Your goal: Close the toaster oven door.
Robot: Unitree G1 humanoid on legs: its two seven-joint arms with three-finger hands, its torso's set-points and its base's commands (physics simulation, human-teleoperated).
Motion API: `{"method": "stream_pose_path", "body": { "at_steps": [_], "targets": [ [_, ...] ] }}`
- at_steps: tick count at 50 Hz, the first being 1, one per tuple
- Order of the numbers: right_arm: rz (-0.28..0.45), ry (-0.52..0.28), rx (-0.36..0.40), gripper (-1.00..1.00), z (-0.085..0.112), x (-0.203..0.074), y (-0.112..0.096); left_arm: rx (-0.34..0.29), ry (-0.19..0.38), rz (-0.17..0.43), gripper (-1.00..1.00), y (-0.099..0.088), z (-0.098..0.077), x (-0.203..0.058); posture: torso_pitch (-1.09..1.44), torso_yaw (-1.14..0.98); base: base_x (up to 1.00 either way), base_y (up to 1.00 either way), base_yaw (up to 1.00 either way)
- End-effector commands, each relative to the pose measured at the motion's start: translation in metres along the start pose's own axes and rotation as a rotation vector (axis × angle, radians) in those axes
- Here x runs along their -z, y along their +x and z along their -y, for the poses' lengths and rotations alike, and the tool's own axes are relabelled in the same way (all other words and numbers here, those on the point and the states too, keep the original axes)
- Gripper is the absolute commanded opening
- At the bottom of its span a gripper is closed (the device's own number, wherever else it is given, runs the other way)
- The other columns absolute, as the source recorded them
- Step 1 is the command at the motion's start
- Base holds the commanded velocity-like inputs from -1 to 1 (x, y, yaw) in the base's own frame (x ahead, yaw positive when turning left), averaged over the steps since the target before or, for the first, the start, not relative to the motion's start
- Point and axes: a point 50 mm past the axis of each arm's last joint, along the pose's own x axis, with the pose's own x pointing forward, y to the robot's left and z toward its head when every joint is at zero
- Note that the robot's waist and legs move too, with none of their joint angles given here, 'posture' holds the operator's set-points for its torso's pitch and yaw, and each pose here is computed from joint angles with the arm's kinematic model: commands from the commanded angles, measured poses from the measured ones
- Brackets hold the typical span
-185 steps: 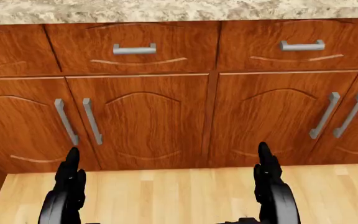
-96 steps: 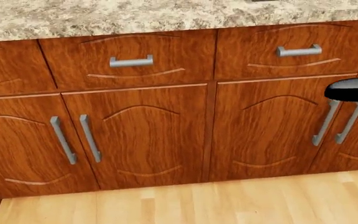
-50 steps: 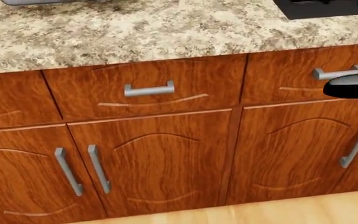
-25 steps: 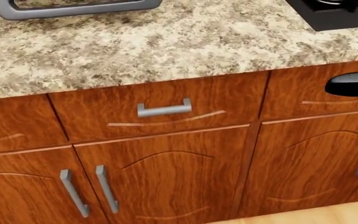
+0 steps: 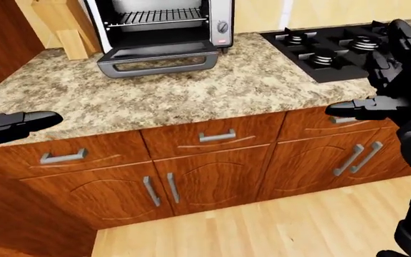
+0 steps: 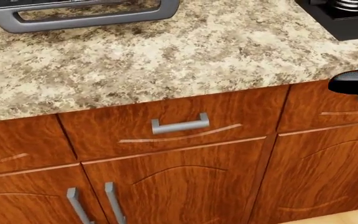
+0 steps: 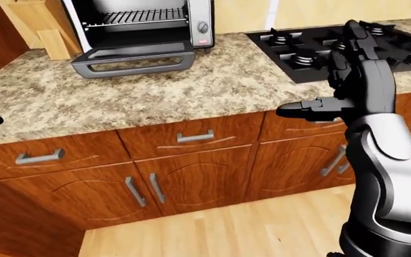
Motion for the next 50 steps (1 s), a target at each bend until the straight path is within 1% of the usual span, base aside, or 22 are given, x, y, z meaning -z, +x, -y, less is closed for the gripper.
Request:
{"method": "stream_pose_path", "body": {
  "at_steps": [1,50],
  "targets": [
    [0.088,-0.022,0.024,1.0,0.0058,-0.019,-0.0017,0.012,0.015,0.076,1.0,-0.0005,0.0025,-0.0152,0.0,0.0,0.12,0.11,0.0],
    [0.094,-0.029,0.024,1.0,0.0079,-0.0223,-0.0021,0.02,0.01,0.076,1.0,-0.0007,0.0042,-0.0164,0.0,0.0,0.13,0.1,0.0]
  ]
}}
